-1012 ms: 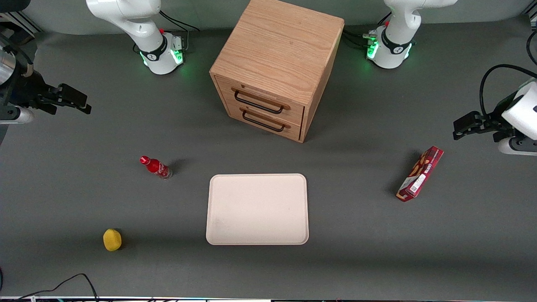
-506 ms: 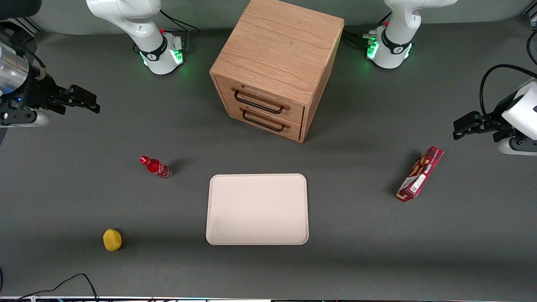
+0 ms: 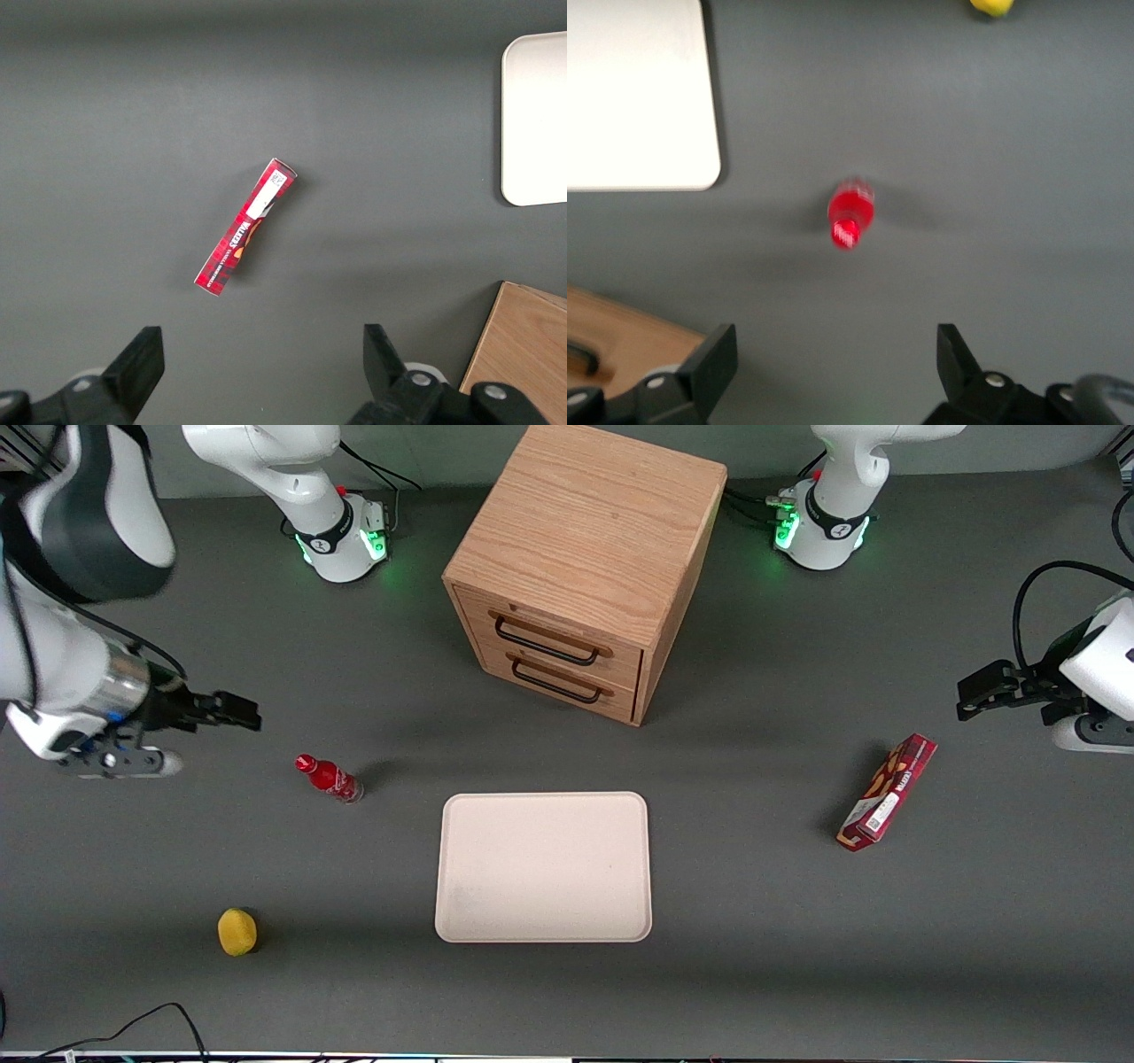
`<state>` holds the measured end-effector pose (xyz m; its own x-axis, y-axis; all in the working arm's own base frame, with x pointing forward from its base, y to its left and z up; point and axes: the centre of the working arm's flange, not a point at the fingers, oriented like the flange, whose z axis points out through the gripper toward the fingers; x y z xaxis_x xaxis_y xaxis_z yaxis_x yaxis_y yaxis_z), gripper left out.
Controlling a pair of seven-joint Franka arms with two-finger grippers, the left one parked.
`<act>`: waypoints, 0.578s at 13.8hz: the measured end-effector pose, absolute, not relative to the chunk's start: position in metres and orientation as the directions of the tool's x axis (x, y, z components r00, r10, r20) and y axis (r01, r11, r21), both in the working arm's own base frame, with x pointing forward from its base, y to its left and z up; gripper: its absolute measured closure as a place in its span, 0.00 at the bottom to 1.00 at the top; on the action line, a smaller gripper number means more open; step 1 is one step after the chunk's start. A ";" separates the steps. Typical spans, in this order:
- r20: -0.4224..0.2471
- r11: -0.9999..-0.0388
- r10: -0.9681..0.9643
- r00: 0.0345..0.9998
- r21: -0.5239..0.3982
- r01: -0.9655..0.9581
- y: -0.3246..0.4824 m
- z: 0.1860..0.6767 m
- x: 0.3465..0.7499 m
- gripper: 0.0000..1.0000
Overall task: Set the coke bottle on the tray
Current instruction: 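Move the open right gripper down toward the red Coca-Cola bottle, then close the right gripper around the bottle's cap end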
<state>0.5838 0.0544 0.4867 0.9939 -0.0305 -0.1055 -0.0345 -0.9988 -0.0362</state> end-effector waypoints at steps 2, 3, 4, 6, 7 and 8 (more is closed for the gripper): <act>-0.069 -1.000 -0.021 0.997 -0.020 -0.023 0.057 0.441 0.582 0.00; -0.055 -1.000 -0.011 0.998 -0.012 -0.012 0.059 0.422 0.578 0.00; -0.042 -1.000 -0.002 0.999 -0.006 -0.002 0.062 0.404 0.573 0.00; -0.013 -1.000 0.012 1.000 0.003 0.012 0.063 0.368 0.561 0.00; 0.000 -1.000 0.018 1.000 0.008 0.018 0.063 0.357 0.556 0.00; 0.009 -1.000 0.024 1.000 0.012 0.024 0.062 0.345 0.551 0.01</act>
